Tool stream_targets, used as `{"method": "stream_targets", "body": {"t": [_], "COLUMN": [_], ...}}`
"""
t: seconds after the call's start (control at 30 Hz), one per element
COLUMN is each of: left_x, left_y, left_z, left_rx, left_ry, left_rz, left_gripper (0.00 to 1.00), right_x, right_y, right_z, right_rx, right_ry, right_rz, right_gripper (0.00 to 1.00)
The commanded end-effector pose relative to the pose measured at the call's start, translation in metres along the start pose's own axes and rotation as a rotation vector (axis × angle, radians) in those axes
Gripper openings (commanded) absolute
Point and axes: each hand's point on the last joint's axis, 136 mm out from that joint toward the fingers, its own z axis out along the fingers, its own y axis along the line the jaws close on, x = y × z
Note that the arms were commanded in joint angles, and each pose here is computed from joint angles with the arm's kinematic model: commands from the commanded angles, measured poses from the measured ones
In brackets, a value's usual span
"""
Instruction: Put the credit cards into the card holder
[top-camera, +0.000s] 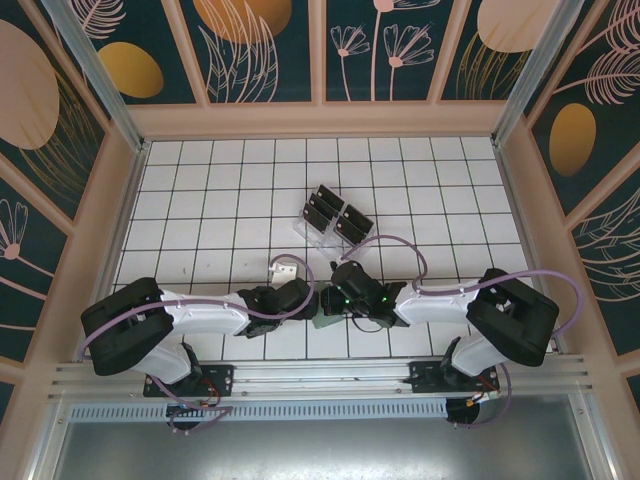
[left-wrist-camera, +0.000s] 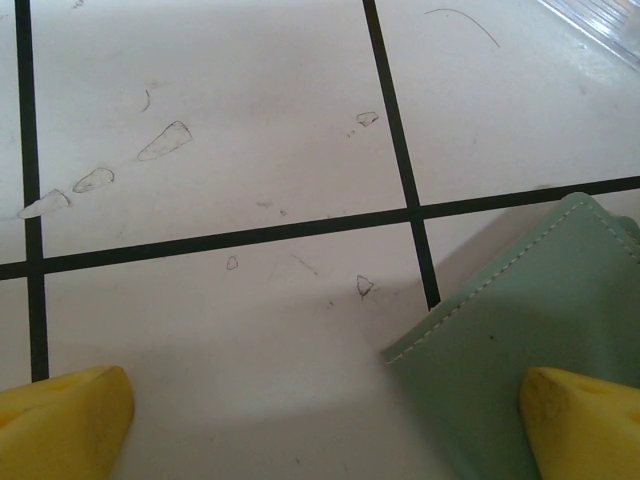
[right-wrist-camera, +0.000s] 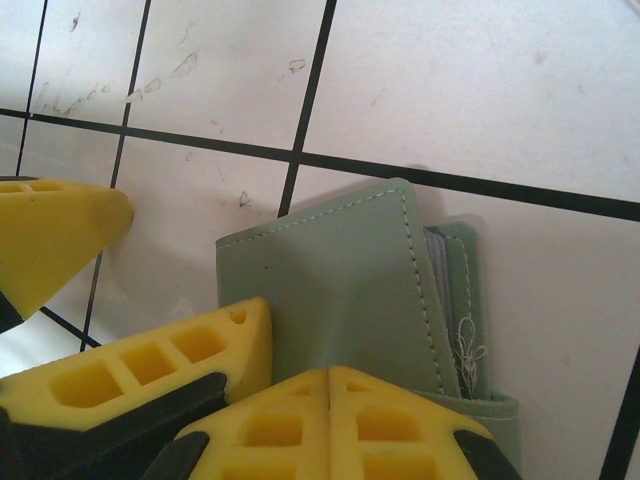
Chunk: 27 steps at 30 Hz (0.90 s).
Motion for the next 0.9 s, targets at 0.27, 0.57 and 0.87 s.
{"method": "stream_targets", "body": {"t": [0.27, 0.57, 0.87], "left_x": [0.024, 0.024, 0.024], "left_y": [0.015, 0.014, 0.012], "left_z": [0.007, 0.007, 0.007], "left_rx": [-0.033, -0.030, -0.026], "left_ry": [0.071, 0.070, 0.071], "left_rz": [0.013, 0.014, 0.015], "left_gripper": [0.99, 0.99, 0.99], "right_x": [-0.018, -0.014, -0.006], "right_y": [0.015, 0.012, 0.003], "right_z": [-0.010, -0.004, 0.008], "right_rx": [-0.040, -0.031, -0.010], "right_ry": [-0.053, -0.043, -0.015], "right_rz": [0.017, 0.018, 0.022], "right_gripper": [0.00, 0.00, 0.00]}}
